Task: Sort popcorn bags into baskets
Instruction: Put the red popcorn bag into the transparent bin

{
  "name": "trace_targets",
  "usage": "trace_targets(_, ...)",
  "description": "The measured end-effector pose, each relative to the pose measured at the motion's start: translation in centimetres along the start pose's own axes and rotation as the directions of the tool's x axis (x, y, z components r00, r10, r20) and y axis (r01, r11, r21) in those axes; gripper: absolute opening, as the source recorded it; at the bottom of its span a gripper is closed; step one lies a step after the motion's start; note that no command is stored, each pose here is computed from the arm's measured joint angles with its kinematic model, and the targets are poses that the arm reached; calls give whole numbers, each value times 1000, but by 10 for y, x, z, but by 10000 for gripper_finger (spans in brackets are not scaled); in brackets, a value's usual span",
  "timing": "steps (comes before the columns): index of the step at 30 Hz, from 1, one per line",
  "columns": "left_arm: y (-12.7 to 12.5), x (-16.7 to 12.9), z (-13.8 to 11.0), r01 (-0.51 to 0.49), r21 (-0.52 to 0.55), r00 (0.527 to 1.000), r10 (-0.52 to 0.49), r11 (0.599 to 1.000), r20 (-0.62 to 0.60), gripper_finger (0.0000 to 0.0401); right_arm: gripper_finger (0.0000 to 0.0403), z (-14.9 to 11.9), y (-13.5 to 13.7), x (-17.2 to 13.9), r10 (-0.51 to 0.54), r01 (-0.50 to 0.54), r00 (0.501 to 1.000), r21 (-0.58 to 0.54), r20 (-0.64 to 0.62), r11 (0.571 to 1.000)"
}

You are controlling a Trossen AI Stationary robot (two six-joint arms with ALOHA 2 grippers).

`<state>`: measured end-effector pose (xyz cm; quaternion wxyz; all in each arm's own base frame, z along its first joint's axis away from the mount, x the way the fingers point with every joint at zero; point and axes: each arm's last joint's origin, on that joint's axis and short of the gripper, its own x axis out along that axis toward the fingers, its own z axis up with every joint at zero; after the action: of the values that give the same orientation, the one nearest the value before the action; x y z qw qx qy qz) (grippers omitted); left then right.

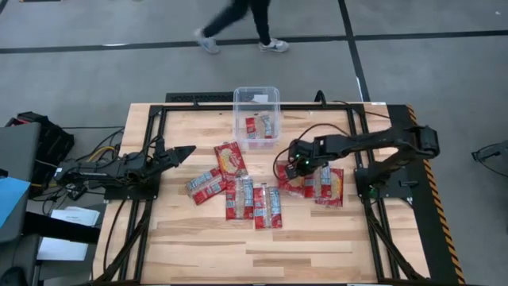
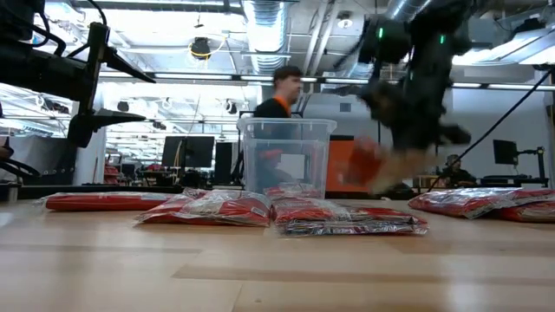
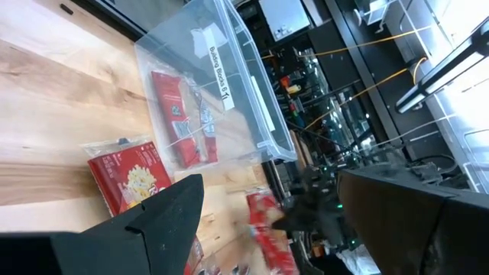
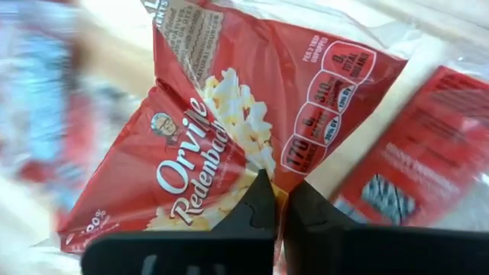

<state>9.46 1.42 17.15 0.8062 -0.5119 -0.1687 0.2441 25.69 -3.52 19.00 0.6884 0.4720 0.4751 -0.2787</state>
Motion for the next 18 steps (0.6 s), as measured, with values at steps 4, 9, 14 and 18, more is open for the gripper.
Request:
trace_targets(4,0,0,0,1,0,1000,-1,1000,-1,293,7,3,16,-47,82,-81,996,-44,37,996)
trace_targets(9,0,0,0,1,0,1000,-1,1000,-1,293,9,17,36,-109,204,-188,968,-123,143,975)
trace_targets(14,0,0,0,0,0,1000,0,1000,0,293,7,58,52,-145,232,-169,923,-217,308,962)
trace_targets(18,0,0,0,-1,0,1000,1,1000,3,293,9,106,57,-152,206,-104,901,-270,383,957)
